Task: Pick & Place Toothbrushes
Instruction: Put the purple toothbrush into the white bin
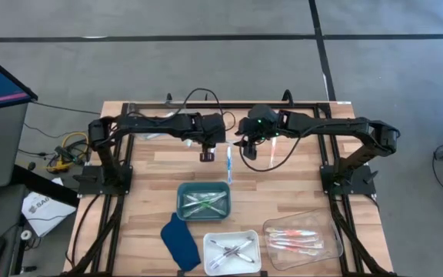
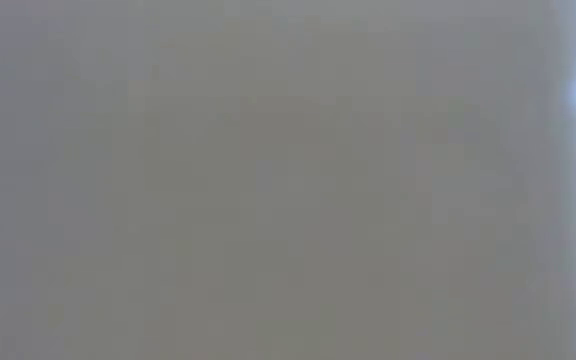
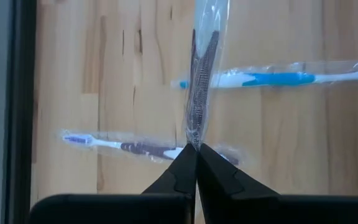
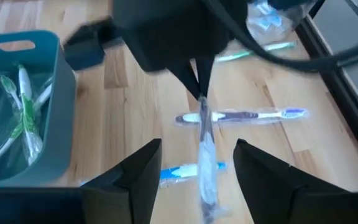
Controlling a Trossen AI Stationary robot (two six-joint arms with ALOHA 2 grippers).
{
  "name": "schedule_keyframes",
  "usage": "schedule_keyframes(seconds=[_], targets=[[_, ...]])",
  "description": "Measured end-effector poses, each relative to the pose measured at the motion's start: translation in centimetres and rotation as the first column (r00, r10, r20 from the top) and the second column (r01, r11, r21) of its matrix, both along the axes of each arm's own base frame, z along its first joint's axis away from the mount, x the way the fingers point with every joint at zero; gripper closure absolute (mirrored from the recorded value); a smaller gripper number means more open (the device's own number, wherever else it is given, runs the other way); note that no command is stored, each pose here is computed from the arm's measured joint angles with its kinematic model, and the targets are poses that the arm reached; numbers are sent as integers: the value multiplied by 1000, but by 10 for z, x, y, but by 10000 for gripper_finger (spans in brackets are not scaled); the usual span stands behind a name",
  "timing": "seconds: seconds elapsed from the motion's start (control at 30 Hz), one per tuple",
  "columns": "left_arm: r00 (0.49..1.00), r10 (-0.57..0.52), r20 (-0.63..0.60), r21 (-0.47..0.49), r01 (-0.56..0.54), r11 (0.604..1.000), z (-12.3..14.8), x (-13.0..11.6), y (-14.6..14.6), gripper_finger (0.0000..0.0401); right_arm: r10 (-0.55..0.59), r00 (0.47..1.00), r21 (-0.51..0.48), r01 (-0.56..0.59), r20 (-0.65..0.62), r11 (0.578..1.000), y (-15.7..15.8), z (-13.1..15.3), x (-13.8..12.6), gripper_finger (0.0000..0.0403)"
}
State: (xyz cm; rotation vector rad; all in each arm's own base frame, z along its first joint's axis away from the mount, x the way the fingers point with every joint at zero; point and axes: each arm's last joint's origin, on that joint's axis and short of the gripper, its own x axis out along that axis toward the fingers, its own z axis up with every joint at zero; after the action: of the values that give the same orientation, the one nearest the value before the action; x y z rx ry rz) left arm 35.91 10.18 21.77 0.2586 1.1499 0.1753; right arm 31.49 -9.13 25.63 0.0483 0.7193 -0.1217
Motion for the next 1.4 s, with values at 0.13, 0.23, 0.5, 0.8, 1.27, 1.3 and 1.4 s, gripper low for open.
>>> schedule_keyframes(seconds=[0.13,0.23,0.5,0.8,1.27,1.3,1.4], targets=[[998,-25,57,-12,26,1000,14,-2,-6,400,-3,999,11,4,-35,1000,0,-3,-3,210],[992,-42,117,-18,44,999,28,-5,-10,400,-4,999,15,4,-46,1000,0,-3,-3,213],[983,-64,173,-33,70,997,46,-12,-16,400,-2,1000,11,3,-29,1000,0,-2,-2,216],[989,-53,135,-54,61,997,35,-8,-16,400,16,1000,10,-16,-9,1000,4,-1,1,219],[989,-48,140,-56,57,997,35,-7,-16,400,15,1000,13,-15,-16,1000,4,-2,0,257],[989,-48,140,-56,57,997,35,-7,-16,400,15,1000,13,-15,-17,1000,4,-2,0,263],[989,-48,139,-57,56,997,35,-7,-16,400,16,1000,13,-16,-17,1000,4,-2,0,282]])
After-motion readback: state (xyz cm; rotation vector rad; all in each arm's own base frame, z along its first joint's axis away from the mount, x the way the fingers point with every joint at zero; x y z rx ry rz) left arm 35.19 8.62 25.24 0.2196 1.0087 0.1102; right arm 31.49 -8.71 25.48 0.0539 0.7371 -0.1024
